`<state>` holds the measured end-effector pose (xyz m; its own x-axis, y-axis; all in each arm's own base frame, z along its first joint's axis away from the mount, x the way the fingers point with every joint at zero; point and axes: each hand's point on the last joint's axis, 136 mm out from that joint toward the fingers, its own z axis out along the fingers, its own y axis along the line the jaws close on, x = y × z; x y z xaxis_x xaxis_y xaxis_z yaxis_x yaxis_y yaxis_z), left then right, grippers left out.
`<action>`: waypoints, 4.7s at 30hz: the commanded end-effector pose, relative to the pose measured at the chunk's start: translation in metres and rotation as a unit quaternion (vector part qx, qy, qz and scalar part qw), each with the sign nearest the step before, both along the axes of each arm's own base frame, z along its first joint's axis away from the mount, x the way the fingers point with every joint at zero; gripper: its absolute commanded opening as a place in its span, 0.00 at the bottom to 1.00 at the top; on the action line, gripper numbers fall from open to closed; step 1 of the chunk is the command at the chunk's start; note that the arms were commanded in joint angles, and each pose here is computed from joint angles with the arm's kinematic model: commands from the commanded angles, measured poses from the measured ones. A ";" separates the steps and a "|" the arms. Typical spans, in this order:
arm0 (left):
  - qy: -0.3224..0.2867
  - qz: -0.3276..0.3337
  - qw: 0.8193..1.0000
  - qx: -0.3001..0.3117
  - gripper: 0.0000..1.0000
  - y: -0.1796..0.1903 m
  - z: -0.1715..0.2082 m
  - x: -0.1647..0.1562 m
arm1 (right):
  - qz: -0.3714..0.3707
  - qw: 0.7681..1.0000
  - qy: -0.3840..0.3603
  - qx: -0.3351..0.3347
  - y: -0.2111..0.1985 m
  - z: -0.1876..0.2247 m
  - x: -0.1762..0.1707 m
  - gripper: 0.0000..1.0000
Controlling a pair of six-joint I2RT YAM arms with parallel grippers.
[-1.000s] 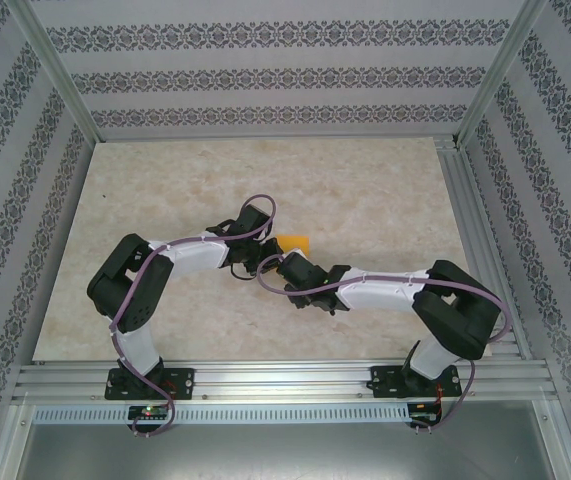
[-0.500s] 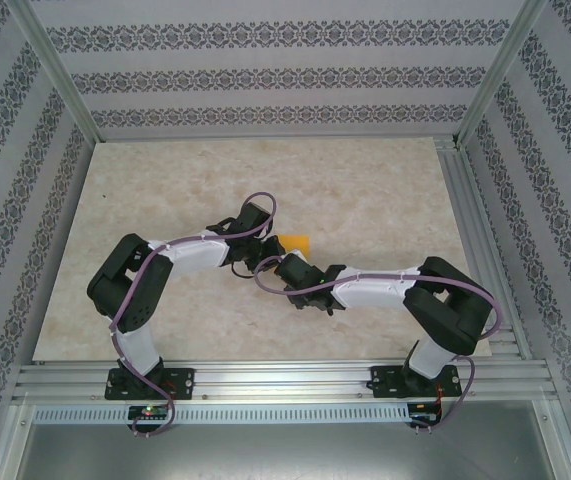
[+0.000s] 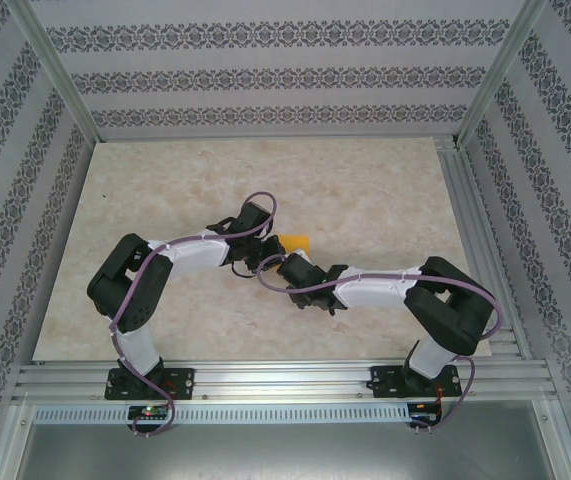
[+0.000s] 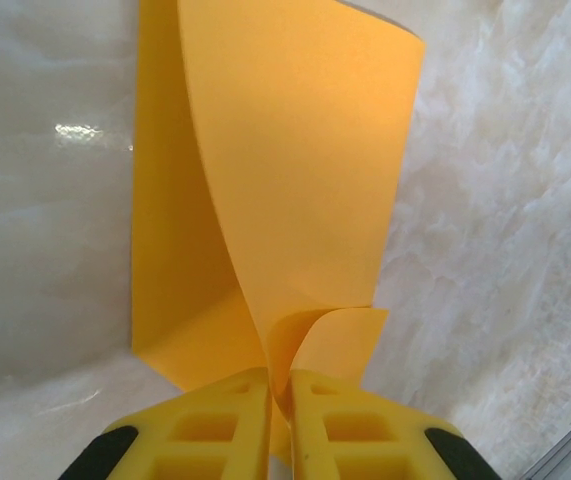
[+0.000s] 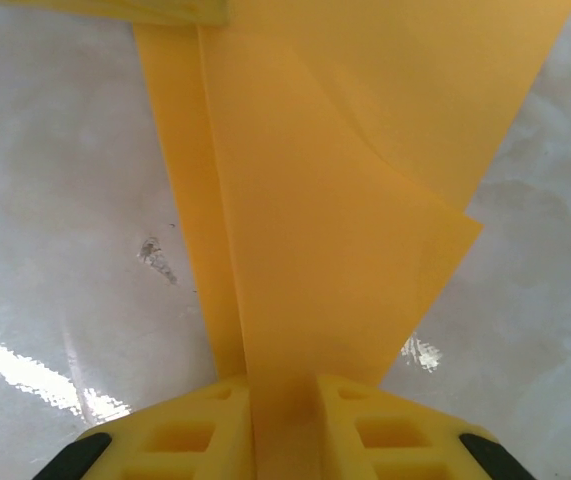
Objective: Fold a paper plane with a square sheet of paper (fold left side to right side)
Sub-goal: Fourth fold the wing at the center of the table.
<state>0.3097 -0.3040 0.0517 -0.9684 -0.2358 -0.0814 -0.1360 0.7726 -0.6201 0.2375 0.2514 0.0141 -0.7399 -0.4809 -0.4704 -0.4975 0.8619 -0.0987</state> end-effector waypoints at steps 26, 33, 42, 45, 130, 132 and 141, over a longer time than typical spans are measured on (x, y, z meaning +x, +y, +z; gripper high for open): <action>-0.071 0.003 0.997 0.014 0.43 0.022 0.063 0.009 | -0.002 0.999 0.004 0.041 0.005 0.008 0.000 0.09; -0.089 0.025 0.996 0.016 0.49 0.041 0.073 0.008 | -0.007 0.996 0.016 0.084 0.004 0.010 -0.001 0.09; -0.035 0.011 0.999 -0.021 0.26 0.014 0.028 0.001 | -0.021 0.986 0.047 0.158 -0.001 0.010 0.000 0.10; -0.026 -0.004 0.999 -0.029 0.24 -0.001 0.021 0.000 | -0.023 0.984 0.052 0.168 -0.003 0.010 0.000 0.10; 0.017 -0.028 0.999 -0.010 0.24 -0.031 -0.025 -0.002 | -0.110 0.896 0.168 0.397 0.012 0.048 0.103 0.28; 0.017 -0.028 0.999 -0.010 0.23 -0.031 -0.024 -0.002 | -0.110 0.895 0.171 0.396 0.013 0.045 0.103 0.27; 0.018 -0.027 0.999 -0.009 0.23 -0.031 -0.025 -0.002 | -0.108 0.901 0.176 0.383 0.012 0.039 0.102 0.20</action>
<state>0.3078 -0.3291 0.0241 -0.9797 -0.1971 -0.0355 -0.1310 0.7649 -0.6307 0.3331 0.2612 0.0513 -0.9471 0.0643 -0.3144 -0.1825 0.6979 0.6926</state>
